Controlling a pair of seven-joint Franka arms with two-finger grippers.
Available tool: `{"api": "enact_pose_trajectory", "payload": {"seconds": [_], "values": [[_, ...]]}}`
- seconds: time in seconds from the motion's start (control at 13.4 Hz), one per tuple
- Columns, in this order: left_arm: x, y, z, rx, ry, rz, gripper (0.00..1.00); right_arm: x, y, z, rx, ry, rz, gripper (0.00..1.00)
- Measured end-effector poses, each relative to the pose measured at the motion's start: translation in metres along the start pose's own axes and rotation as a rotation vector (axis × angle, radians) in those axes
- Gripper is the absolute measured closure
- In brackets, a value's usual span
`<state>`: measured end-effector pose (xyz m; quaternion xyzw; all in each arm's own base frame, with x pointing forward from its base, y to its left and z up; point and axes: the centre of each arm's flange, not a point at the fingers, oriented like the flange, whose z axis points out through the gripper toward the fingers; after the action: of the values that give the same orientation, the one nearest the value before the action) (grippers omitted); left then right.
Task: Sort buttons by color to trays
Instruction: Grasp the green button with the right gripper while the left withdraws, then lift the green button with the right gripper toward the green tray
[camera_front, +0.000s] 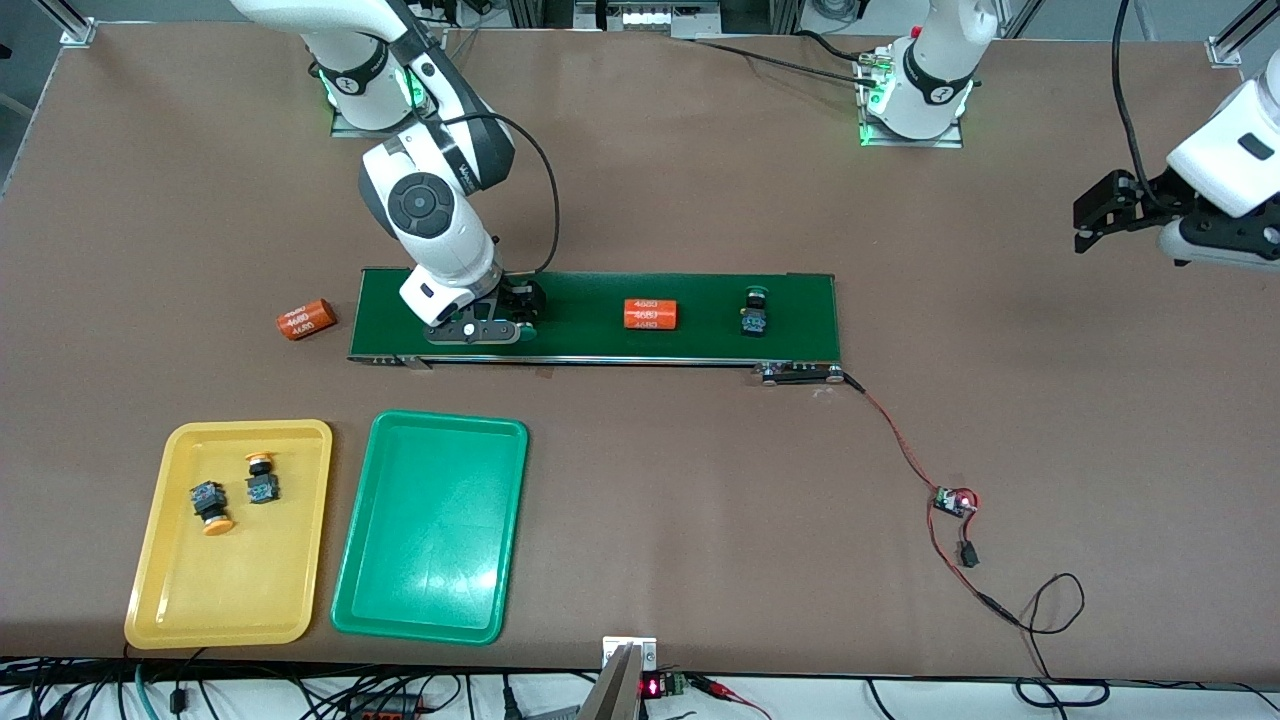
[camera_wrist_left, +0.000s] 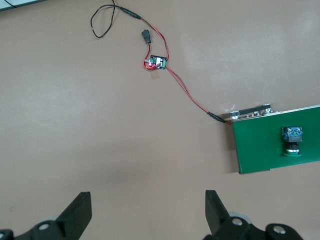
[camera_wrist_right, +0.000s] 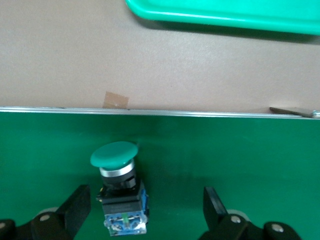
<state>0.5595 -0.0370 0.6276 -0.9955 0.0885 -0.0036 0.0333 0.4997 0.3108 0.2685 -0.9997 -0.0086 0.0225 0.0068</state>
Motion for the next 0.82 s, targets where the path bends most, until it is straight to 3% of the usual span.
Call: {"api": "enact_pose_trajectory", "payload": {"seconds": [0.22,0.37,0.67,0.82], "values": [[0.001,-0.001,-0.004,0.001,0.010,-0.002,0.00,-0.003,-0.003,0.011,-0.002,-0.011,-0.006,0.00],[0.001,-0.001,-0.005,0.001,0.012,-0.002,0.00,-0.005,-0.002,0.020,-0.002,-0.014,-0.007,0.05],[0.001,-0.001,-0.005,0.001,0.011,-0.002,0.00,-0.007,0.001,0.027,-0.005,-0.016,-0.008,0.52],[0.001,-0.001,-0.005,0.001,0.011,-0.002,0.00,-0.005,0.004,0.025,-0.004,-0.012,-0.003,0.57]]}}
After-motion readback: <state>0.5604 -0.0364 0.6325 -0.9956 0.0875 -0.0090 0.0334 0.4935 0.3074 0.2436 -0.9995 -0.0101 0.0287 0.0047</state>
